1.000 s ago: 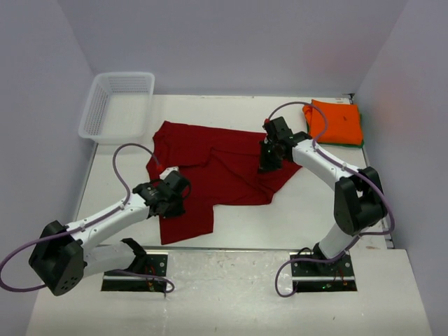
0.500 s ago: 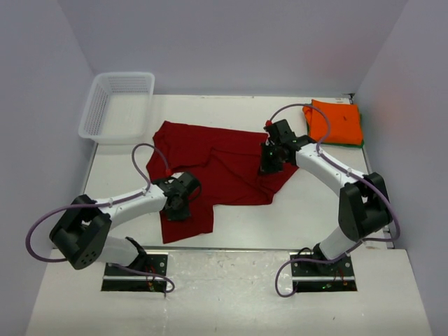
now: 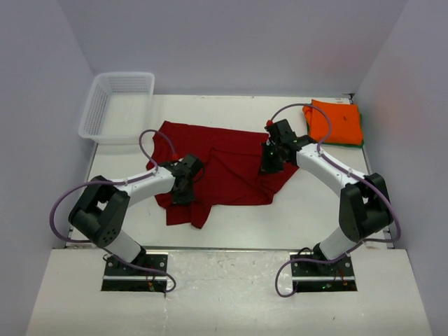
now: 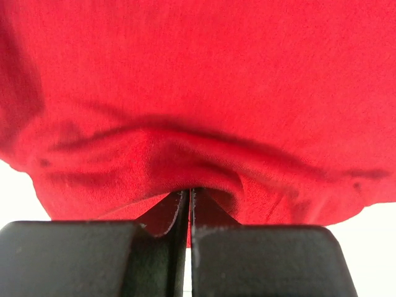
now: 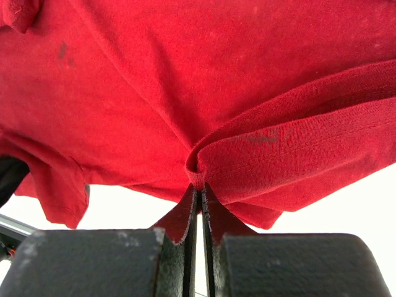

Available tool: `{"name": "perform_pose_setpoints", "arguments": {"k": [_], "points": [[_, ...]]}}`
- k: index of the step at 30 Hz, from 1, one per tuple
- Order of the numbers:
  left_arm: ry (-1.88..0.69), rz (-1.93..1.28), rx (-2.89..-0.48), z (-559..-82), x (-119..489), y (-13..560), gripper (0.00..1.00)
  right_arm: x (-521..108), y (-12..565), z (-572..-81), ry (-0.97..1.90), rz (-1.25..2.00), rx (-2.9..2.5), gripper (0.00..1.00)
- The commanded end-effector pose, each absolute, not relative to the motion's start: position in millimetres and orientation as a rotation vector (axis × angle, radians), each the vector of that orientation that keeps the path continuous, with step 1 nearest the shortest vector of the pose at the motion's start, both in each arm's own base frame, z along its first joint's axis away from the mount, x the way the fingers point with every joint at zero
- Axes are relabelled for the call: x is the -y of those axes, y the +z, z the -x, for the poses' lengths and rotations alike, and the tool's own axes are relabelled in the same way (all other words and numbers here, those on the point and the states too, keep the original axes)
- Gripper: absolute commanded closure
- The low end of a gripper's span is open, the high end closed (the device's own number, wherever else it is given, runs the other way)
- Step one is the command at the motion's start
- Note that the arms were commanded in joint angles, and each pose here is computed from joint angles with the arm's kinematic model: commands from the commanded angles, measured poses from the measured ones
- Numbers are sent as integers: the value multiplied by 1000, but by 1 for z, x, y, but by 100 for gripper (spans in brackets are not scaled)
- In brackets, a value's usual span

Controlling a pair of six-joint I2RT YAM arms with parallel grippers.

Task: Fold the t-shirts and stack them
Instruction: Grap the side of the flattened tshirt closest away from the robot with both arms

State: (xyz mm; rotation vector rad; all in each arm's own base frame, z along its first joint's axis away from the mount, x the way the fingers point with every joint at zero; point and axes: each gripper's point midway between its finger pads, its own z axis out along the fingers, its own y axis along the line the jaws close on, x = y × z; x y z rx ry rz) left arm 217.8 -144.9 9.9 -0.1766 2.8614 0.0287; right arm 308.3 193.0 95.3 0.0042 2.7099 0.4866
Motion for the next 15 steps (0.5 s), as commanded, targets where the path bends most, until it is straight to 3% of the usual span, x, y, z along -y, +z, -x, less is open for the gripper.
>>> {"name": "perform_pose_setpoints", "arguments": {"k": [1, 5, 7, 11, 15], "points": [[43, 128, -2791, -249, 147, 4, 100, -194, 106, -324, 481, -24, -2667, 100], [96, 132, -2768, -249, 139, 14, 100, -192, 103, -324, 475, -20, -2675, 100], [72, 178, -2734, -243, 136, 26, 90, -193, 102, -324, 477, -17, -2677, 100], [51, 242, -2704, -226, 133, 47, 85, -198, 103, -326, 509, -4, -2673, 100], [100, 290, -2675, -208, 140, 60, 69, -201, 106, -326, 542, 11, -2663, 100]]}}
